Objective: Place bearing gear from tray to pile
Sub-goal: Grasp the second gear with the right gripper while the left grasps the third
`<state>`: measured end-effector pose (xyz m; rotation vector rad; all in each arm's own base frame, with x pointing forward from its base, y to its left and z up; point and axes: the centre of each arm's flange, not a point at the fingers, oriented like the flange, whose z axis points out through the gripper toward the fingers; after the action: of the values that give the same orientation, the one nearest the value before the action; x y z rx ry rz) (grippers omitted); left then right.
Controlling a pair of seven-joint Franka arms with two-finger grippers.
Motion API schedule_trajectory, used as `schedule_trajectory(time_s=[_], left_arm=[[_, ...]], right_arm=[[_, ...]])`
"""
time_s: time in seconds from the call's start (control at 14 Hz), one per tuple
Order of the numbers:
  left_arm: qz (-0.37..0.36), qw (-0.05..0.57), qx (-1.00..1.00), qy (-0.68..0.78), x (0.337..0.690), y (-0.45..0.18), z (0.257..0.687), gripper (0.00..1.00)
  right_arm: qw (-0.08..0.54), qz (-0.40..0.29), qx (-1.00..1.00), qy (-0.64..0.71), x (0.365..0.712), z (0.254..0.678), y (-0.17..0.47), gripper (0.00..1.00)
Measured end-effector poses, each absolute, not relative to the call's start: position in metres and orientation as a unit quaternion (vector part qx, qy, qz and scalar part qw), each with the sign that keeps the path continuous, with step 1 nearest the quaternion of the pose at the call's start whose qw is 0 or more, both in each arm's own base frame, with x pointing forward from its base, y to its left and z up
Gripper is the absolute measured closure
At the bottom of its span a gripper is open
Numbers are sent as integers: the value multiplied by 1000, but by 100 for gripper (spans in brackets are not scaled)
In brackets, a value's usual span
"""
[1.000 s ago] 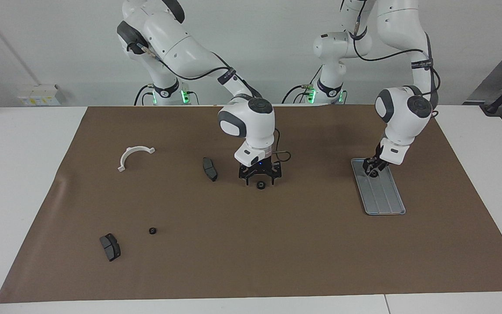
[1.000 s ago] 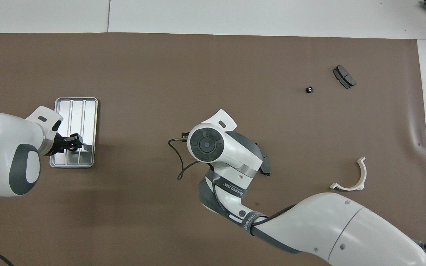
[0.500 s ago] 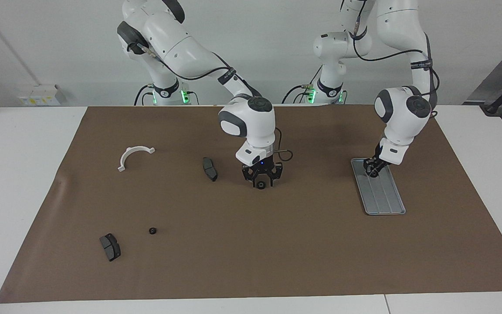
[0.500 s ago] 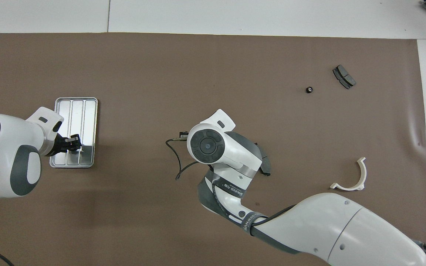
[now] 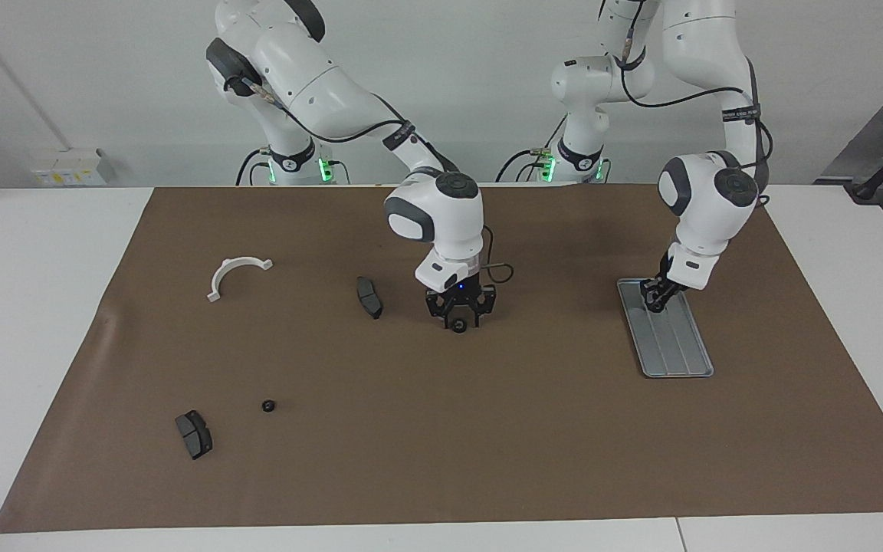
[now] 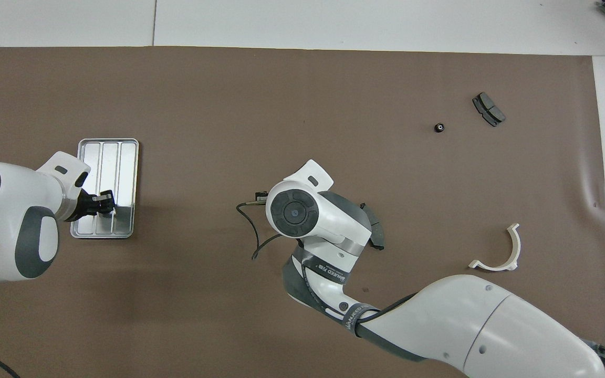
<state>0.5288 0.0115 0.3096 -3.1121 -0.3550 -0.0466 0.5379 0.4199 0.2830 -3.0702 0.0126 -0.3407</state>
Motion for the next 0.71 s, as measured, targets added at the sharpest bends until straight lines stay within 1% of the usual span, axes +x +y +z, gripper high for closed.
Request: schedule_trajectory(time_s=[0.14,0.21,0.57,0.71], left_arm=[[-15,4,-993,-113,529,11,309,64],[-16,4,-993,-113,529,11,309,64],[-18,4,-994,-112,529,11,309,66],[-21,4,-994,-110,531,10,310,66]], right_arm=[[26,-112,-993,5,540,285,418,60],[28,-114,-993,5,539,288,419,64],[17,-111,-994,10,544,290,415,64],[-2,-118,-993,25,556,310,403,64]])
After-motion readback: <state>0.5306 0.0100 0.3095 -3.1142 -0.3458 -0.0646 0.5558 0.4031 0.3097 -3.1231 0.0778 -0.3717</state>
